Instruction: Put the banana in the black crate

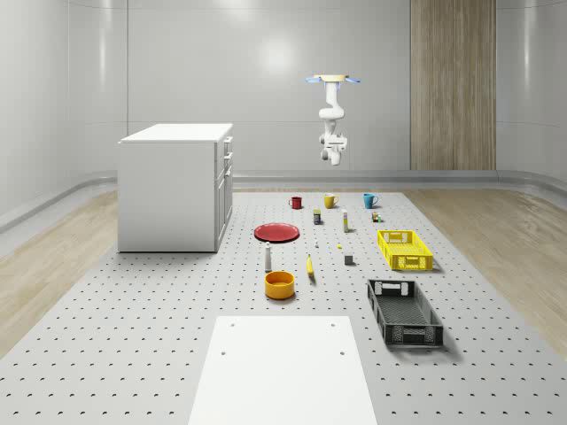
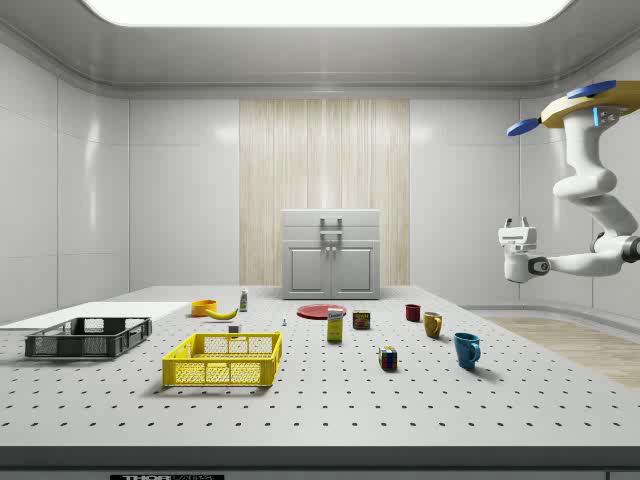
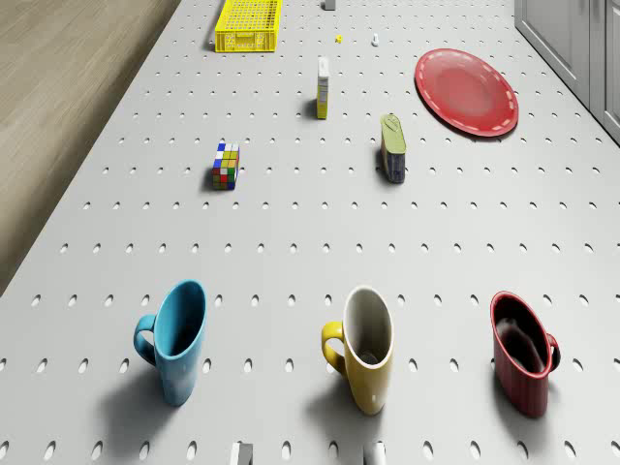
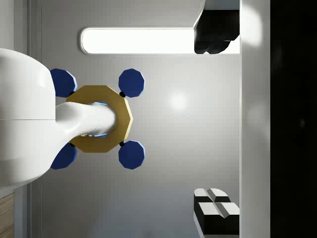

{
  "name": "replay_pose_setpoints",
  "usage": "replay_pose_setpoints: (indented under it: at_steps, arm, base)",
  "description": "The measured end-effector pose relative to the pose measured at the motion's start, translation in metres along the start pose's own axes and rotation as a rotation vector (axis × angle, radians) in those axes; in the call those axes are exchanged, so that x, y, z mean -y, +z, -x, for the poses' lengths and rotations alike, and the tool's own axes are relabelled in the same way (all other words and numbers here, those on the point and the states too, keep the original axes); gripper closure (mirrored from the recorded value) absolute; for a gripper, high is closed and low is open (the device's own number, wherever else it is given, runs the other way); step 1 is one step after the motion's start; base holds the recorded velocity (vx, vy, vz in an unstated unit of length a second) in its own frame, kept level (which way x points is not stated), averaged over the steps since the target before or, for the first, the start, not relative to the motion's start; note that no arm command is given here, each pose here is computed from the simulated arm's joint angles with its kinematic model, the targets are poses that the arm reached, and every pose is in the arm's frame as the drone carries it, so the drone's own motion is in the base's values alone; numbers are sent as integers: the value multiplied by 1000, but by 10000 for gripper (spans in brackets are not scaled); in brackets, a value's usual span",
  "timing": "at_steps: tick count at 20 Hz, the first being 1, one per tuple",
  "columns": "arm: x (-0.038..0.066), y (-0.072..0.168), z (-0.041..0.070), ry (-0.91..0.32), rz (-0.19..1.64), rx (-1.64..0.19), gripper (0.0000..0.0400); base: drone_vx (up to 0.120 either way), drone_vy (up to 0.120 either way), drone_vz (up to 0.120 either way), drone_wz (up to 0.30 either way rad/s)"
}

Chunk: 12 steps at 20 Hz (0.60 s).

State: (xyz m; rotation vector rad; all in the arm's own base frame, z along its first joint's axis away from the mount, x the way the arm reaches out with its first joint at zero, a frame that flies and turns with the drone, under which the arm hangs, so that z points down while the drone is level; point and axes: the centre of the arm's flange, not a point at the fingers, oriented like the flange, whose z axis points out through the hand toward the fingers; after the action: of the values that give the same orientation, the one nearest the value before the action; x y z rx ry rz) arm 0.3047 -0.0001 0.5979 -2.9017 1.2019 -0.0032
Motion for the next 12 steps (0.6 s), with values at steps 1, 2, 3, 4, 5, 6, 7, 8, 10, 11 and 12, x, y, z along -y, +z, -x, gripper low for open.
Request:
replay_pose_setpoints:
  at_steps: [1, 2, 3, 4, 5, 6, 7, 8, 10, 11, 12]
  arm:
    - [-1, -8, 1, 0, -1, -1, 0]
    - [-2, -15, 2, 0, -1, -1, 0]
    - [-2, -23, 2, 0, -2, -2, 0]
    - [-3, -30, 2, 0, -2, -2, 0]
    - [-3, -37, 3, 0, -3, -3, 0]
    - [-3, -43, 2, 0, -3, -3, 0]
    - [-2, -50, 2, 0, -4, -4, 0]
    - [-2, -56, 2, 0, -4, -4, 0]
    - [-1, -66, 1, 0, -6, -6, 0]
    - [-1, -71, 1, 0, -6, -6, 0]
    - [-1, -75, 1, 0, -7, -7, 0]
  base:
    - [0, -120, 0, 0]
    - [0, -120, 0, 0]
    - [0, -120, 0, 0]
    - [0, -120, 0, 0]
    - [0, -120, 0, 0]
    - [0, -120, 0, 0]
    - [0, -120, 0, 0]
    - [0, -120, 0, 0]
    - [0, -120, 0, 0]
    - [0, -120, 0, 0]
    - [0, -120, 0, 0]
